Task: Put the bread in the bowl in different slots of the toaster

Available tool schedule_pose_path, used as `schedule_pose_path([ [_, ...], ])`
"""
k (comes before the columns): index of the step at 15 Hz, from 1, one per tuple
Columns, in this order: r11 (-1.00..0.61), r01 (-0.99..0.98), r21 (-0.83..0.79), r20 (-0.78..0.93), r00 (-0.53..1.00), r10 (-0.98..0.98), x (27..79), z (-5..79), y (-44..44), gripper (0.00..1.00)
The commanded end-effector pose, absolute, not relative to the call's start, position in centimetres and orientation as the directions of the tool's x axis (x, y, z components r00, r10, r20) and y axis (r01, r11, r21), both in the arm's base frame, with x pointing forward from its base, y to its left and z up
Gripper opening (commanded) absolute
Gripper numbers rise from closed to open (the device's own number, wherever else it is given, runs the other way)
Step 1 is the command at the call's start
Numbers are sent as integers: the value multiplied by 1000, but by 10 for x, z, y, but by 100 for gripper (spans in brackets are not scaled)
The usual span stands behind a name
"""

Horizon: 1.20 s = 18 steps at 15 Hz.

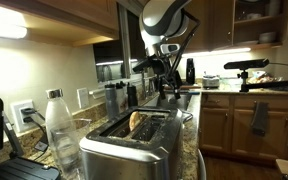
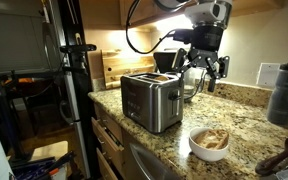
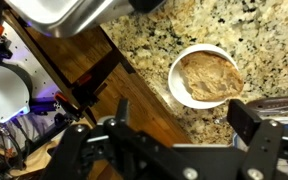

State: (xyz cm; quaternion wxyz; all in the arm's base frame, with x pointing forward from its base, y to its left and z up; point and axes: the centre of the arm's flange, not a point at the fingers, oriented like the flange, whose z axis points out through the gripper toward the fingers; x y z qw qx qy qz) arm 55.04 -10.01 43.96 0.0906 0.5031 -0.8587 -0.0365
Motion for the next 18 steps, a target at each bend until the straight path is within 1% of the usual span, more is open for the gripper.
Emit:
schedule_pose_path([
  [1,490,-862,129,100,-481,-871,548,444,-128,100],
  [7,482,-864,145,107,-471,-876,549,444,-128,100],
  [12,468,-869,160,107,-456,-884,574,425,-116,100],
  [18,484,-857,178,133,-467,-874,592,406,-126,100],
])
